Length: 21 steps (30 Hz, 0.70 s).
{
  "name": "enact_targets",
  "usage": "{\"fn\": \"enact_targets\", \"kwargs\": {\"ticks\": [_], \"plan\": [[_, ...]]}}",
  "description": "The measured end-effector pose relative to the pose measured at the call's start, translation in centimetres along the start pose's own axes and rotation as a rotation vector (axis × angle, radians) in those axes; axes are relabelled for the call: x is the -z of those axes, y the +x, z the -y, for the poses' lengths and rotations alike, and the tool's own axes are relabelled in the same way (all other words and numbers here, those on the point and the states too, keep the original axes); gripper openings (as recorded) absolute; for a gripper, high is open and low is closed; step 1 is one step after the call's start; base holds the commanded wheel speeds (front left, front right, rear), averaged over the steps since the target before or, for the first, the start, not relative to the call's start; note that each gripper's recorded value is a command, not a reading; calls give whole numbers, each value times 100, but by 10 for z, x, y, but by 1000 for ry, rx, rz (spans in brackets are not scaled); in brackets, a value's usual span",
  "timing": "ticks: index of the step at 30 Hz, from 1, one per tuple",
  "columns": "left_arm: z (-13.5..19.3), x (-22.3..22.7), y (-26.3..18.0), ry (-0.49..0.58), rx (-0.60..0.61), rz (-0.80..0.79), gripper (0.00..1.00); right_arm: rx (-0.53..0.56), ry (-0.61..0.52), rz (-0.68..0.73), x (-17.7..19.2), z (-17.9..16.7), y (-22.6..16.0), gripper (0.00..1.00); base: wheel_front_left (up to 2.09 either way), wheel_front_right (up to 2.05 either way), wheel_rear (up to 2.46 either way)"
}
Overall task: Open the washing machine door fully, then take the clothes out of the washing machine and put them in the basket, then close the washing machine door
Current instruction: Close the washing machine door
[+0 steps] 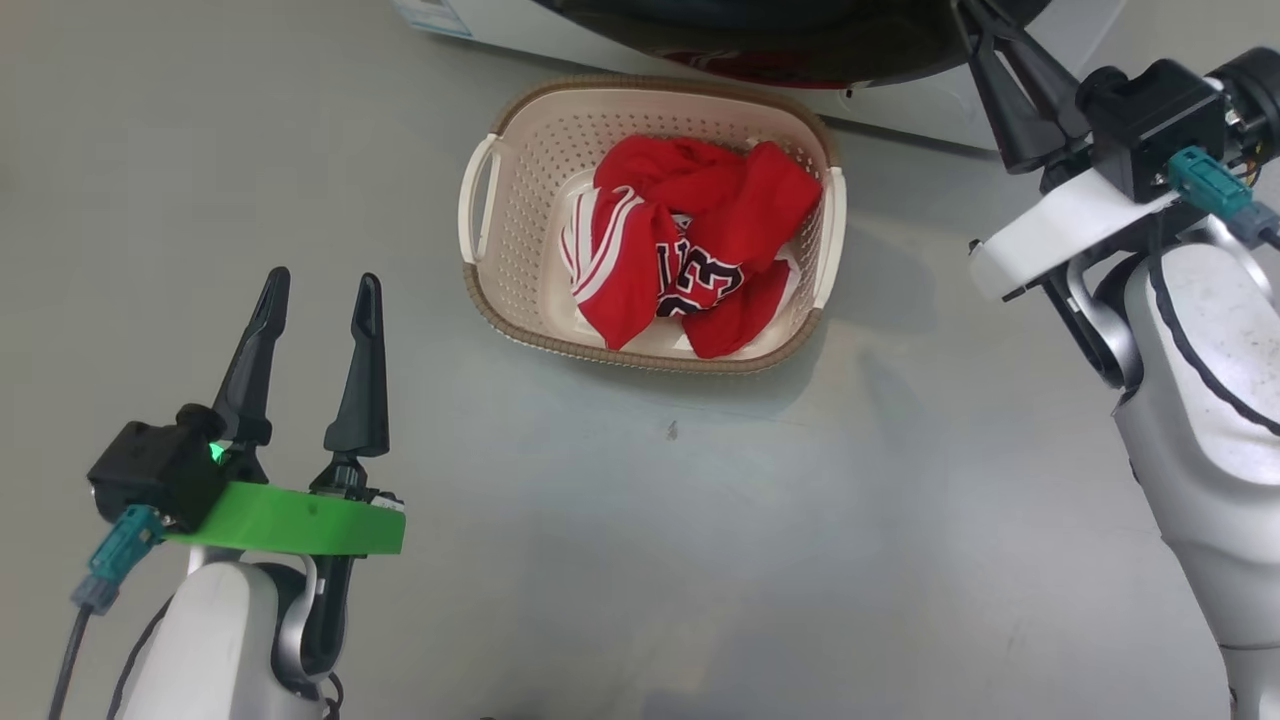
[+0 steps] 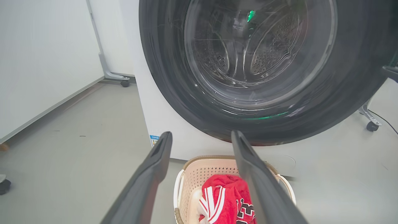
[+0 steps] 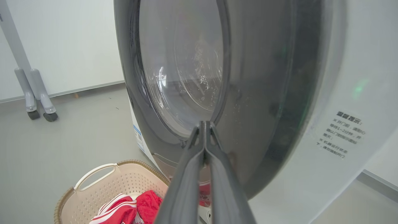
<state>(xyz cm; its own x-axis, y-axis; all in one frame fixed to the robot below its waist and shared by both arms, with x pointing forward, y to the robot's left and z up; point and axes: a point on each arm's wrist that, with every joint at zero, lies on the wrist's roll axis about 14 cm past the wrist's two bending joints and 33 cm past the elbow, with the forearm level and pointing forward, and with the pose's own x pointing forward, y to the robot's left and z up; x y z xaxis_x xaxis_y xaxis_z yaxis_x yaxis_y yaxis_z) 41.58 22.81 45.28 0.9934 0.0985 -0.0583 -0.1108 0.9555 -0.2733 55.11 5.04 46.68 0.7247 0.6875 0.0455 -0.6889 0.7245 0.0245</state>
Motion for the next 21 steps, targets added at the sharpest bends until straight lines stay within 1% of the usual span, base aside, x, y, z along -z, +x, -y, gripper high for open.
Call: {"fn": "enact_targets", "kwargs": {"ticks": [4,8,14,21], "plan": [[-10,1,1,-4,-35,-5,100,-27,8,-18,14,-1,16,0,0,0,0],[-17,8,0,6,-57,-26,100,-41,30,-8,20,-1,33,0,0,0,0],[-23,18,0,10,-76,-57,100,-27,53,-29,38,10,44,0,0,0,0],[-24,24,2,13,-77,-75,100,-13,57,-4,35,19,55,0,0,0,0]]}}
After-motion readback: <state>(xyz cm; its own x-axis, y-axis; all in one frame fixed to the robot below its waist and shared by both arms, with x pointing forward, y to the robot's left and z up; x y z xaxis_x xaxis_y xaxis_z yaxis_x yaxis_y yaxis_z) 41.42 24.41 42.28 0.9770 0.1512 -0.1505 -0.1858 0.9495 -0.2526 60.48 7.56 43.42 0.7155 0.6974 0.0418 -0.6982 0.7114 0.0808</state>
